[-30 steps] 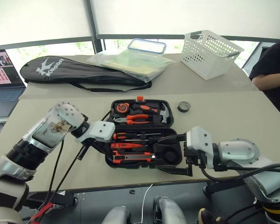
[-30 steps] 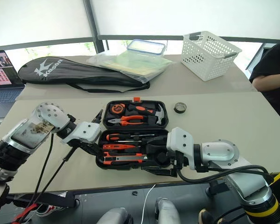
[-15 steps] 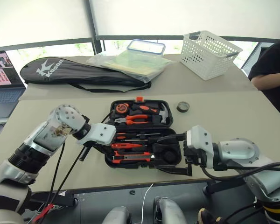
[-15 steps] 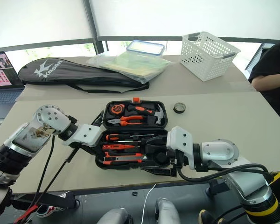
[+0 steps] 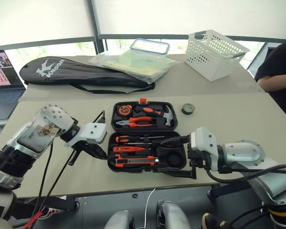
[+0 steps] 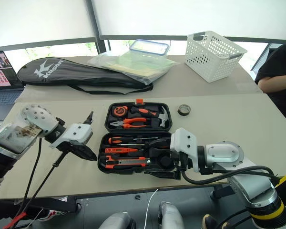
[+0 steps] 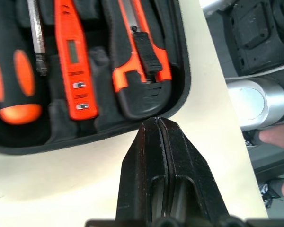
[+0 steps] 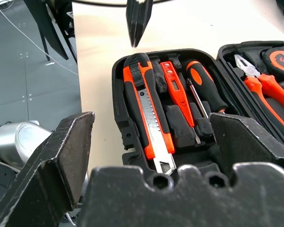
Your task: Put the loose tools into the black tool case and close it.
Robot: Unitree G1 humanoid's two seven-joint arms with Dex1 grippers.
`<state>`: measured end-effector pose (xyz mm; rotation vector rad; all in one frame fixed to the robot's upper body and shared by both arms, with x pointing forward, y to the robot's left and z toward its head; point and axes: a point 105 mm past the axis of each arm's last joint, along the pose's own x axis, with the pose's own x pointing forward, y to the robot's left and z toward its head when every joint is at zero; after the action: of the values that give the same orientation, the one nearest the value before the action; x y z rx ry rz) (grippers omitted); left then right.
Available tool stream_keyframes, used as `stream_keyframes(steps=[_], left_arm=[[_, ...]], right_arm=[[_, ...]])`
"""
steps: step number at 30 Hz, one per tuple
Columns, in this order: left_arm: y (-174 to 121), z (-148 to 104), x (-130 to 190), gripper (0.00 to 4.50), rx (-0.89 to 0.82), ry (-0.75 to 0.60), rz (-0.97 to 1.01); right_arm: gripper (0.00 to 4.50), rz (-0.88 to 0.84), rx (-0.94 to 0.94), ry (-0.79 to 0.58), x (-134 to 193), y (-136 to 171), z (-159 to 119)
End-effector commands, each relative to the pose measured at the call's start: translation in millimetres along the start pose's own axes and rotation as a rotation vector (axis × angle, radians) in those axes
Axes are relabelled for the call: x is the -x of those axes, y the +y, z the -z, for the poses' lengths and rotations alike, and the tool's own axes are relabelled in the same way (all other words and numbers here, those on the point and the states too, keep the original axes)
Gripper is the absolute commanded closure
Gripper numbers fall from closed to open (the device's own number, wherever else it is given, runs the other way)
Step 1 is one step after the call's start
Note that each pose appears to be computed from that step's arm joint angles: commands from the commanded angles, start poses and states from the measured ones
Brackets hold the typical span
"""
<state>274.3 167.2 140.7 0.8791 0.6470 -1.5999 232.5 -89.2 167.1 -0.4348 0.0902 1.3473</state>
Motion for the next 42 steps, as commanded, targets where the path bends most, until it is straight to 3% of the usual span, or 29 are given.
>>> stream_keyframes(steps=[1,9,15,20,25,34,42], left_arm=[[3.1,-4.4,-12.9,4.44,-0.048,0.008,-0.001],[9.6,-8.9,-21.9,4.44,-0.067,0.001,0.000],[7.8,-5.7,6.4,4.44,-0.061,0.020,-0.024],[4.2,-26.4,24.8,4.44,-0.043,-0.056,0.003],[14.3,-31.3,6.4,4.44,-0.081,-0.045,0.021],[9.9,0.7,-51.1,4.44,-0.180,0.121,0.055],[15.3,-21.9,-23.6,4.44,-0.149,-0.005,-0.006]], right_arm=[[0.00,-0.002,0.041,-0.016,1.7,0.8,-8.4],[0.00,-0.001,0.040,-0.010,2.8,1.8,-8.5],[0.00,0.001,0.032,-0.007,3.5,3.4,-7.1],[0.00,0.005,0.030,-0.006,3.7,3.1,-6.3],[0.00,0.004,0.033,-0.009,1.5,2.1,-6.6],[0.00,0.014,0.029,-0.006,1.5,2.0,-6.6],[0.00,0.038,0.014,0.009,9.4,1.5,-3.8]])
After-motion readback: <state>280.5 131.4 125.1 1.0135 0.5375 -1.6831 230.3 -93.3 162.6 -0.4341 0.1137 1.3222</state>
